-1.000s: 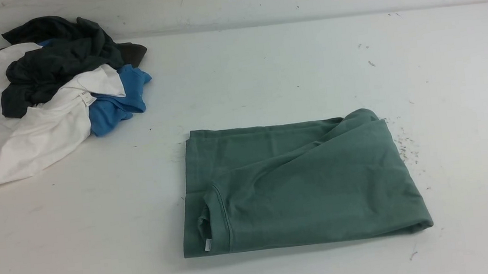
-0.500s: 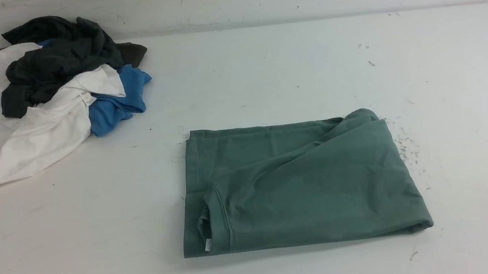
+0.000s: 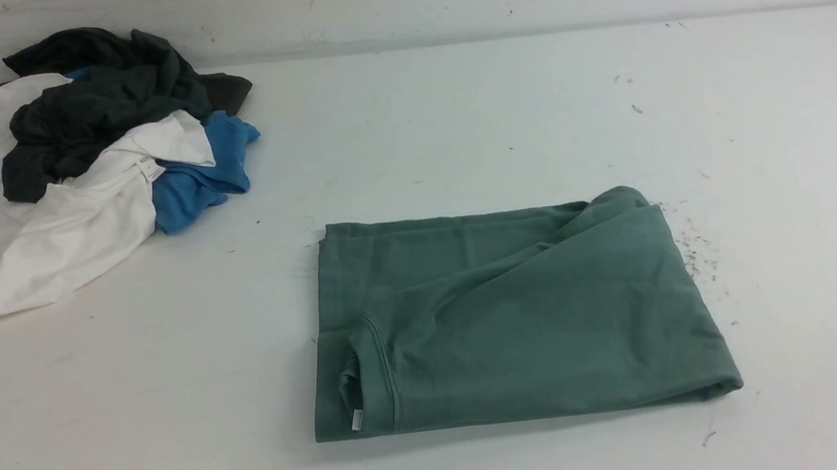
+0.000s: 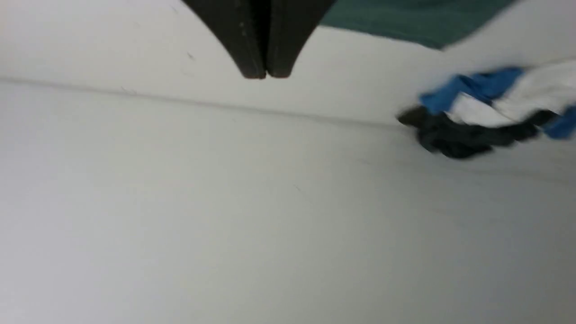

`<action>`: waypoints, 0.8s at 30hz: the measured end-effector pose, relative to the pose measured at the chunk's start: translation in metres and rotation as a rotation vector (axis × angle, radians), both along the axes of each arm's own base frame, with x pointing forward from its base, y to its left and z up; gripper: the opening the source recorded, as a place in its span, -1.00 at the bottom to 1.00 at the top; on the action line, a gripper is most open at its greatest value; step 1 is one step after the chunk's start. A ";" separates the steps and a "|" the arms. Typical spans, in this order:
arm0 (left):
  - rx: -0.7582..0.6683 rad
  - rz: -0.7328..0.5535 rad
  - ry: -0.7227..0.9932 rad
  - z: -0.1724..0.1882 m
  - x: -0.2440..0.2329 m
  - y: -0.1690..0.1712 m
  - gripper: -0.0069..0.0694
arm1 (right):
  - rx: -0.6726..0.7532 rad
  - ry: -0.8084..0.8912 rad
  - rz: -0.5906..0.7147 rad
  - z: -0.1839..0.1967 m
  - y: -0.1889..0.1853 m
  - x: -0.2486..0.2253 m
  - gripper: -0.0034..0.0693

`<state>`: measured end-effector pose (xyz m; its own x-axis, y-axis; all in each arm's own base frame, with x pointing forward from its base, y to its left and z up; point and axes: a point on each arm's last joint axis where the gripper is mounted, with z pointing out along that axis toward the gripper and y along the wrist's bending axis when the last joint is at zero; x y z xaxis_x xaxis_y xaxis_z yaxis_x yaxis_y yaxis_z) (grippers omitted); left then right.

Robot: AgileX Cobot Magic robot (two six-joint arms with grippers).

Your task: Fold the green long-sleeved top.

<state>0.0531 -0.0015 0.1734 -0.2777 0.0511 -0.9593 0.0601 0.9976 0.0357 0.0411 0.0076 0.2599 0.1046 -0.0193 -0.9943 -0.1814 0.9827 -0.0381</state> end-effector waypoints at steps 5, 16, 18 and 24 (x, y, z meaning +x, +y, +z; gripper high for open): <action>0.000 0.000 0.000 0.000 0.000 0.000 -0.83 | -0.021 0.220 -0.193 -0.068 -0.008 0.014 -0.95; 0.000 0.000 0.001 0.000 0.000 0.000 -0.83 | -0.022 0.301 -0.273 -0.079 -0.013 0.013 -0.95; 0.000 0.000 0.001 0.000 0.000 0.000 -0.83 | -0.019 0.303 -0.273 -0.079 -0.013 0.013 -0.95; 0.000 0.000 0.001 0.000 0.000 0.000 -0.83 | -0.018 0.303 -0.273 -0.079 -0.013 0.013 -0.95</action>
<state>0.0531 -0.0015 0.1733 -0.2784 0.0511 -0.9591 0.0600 0.9976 0.0358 0.0544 -0.0050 0.1810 -0.2040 -0.0233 -0.9787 0.0802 0.9960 -0.0405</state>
